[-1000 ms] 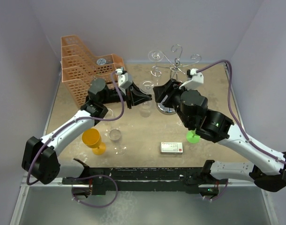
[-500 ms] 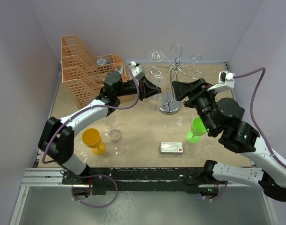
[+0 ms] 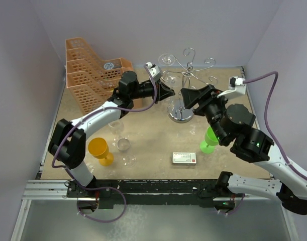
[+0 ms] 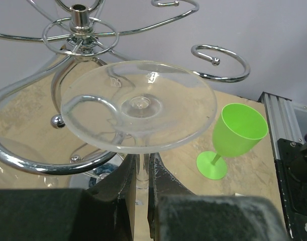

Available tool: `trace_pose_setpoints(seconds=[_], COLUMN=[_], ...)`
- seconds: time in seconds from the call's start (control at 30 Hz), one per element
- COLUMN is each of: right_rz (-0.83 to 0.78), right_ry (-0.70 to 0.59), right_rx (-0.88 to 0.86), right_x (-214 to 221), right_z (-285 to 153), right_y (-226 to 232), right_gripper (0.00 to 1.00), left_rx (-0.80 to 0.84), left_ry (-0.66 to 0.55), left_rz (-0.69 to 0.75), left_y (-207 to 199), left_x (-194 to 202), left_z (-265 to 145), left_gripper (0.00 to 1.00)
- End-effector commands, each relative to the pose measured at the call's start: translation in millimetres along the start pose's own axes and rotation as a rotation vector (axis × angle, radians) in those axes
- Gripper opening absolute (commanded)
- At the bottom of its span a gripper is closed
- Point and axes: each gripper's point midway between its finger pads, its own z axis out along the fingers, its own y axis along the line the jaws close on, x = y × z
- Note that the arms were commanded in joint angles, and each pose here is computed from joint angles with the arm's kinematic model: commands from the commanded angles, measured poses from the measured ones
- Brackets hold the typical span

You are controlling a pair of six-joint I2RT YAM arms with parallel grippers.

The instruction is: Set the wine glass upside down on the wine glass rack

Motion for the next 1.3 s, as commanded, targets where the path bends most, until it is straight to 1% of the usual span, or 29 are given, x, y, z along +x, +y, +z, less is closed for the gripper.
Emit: trace_pose_setpoints(seconds=[0.0, 0.37, 0.57, 0.77, 0.97, 1.27], right_rz=[0.013, 0.023, 0.031, 0.034, 0.029, 0.029], right_ry=[-0.033, -0.015, -0.007, -0.007, -0.005, -0.004], right_rx=[0.001, -0.015, -0.021, -0.023, -0.021, -0.016], right_x=[-8, -3, 0, 0, 1, 3], right_z=[0, 0, 0, -1, 0, 0], right_y=[0, 2, 3, 3, 3, 0], right_gripper=[0.65, 0.65, 0.65, 0.64, 0.64, 0.64], left_rx=[-0.051, -0.116, -0.172, -0.226, -0.275, -0.277], left_ry=[-0.080, -0.131, -0.158, -0.152, -0.184, -0.200], left_rz=[0.072, 0.042, -0.008, -0.013, -0.022, -0.027], left_y=[8, 17, 24, 27, 33, 33], left_x=[-33, -42, -47, -43, -46, -47], left_z=[5, 6, 9, 11, 8, 9], left_gripper=[0.00, 0.00, 0.00, 0.00, 0.00, 0.00])
